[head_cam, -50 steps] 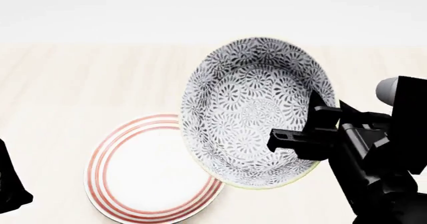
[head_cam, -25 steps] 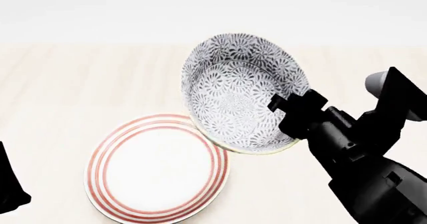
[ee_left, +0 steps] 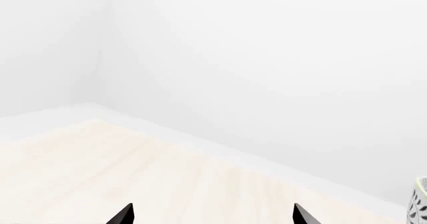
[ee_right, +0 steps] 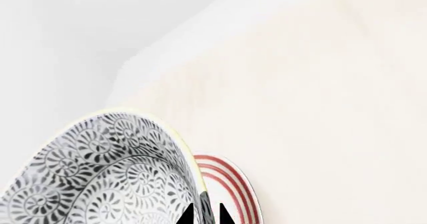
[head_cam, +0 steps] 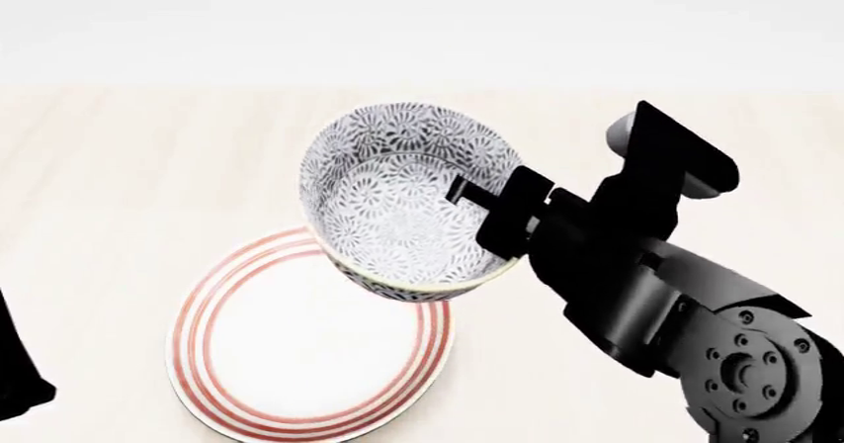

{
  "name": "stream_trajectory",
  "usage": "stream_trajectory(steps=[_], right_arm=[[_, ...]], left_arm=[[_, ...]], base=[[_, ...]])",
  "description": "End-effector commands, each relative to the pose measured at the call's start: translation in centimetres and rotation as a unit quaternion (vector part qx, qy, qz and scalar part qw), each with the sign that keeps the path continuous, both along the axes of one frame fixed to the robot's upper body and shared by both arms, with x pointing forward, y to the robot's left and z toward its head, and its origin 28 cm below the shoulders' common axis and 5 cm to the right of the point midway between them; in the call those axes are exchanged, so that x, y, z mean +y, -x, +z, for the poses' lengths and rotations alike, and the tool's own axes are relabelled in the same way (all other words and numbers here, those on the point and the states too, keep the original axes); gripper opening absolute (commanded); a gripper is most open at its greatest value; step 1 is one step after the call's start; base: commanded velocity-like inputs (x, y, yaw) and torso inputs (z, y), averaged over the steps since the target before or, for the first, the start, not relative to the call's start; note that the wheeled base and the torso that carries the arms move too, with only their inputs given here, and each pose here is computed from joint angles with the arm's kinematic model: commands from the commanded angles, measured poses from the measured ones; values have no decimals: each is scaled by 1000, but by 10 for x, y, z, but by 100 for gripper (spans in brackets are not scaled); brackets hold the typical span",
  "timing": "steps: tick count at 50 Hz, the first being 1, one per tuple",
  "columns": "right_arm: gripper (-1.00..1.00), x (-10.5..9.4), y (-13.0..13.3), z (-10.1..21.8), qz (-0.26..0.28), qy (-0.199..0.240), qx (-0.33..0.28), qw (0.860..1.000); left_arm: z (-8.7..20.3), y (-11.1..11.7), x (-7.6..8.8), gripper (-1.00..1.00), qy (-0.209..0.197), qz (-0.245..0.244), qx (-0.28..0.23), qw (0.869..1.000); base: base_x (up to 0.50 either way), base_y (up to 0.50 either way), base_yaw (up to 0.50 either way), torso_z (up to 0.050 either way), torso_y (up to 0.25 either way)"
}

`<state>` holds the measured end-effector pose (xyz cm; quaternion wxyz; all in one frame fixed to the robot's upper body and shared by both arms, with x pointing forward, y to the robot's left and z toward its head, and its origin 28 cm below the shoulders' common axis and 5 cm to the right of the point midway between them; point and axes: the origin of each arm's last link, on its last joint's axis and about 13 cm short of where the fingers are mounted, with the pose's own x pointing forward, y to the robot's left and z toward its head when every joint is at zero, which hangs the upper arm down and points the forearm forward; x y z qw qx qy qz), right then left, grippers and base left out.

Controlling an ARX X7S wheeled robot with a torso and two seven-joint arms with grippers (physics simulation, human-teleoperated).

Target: Put the bowl on the plate.

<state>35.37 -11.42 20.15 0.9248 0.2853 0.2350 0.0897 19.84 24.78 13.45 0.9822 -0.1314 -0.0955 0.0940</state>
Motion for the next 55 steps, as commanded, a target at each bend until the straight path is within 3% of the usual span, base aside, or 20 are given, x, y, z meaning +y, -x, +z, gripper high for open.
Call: stream_trajectory(steps=[1, 12, 28, 55], right_arm=[[-100, 22, -21, -1, 48, 15, -29, 998], [-100, 39, -37, -33, 77, 10, -13, 997], [-100, 45, -49, -57, 76, 19, 12, 997], [-100, 66, -42, -77, 138, 8, 14, 990]], left_arm=[[0, 2, 1, 100, 7, 3, -3, 1000], [0, 7, 3, 100, 16, 4, -1, 1000], [4, 14, 4, 100, 21, 2, -4, 1000], [6, 16, 8, 100, 28, 5, -6, 1000]], base=[[0, 0, 0, 0, 0], [0, 0, 0, 0, 0], [0, 0, 0, 0, 1], [0, 0, 0, 0, 0]])
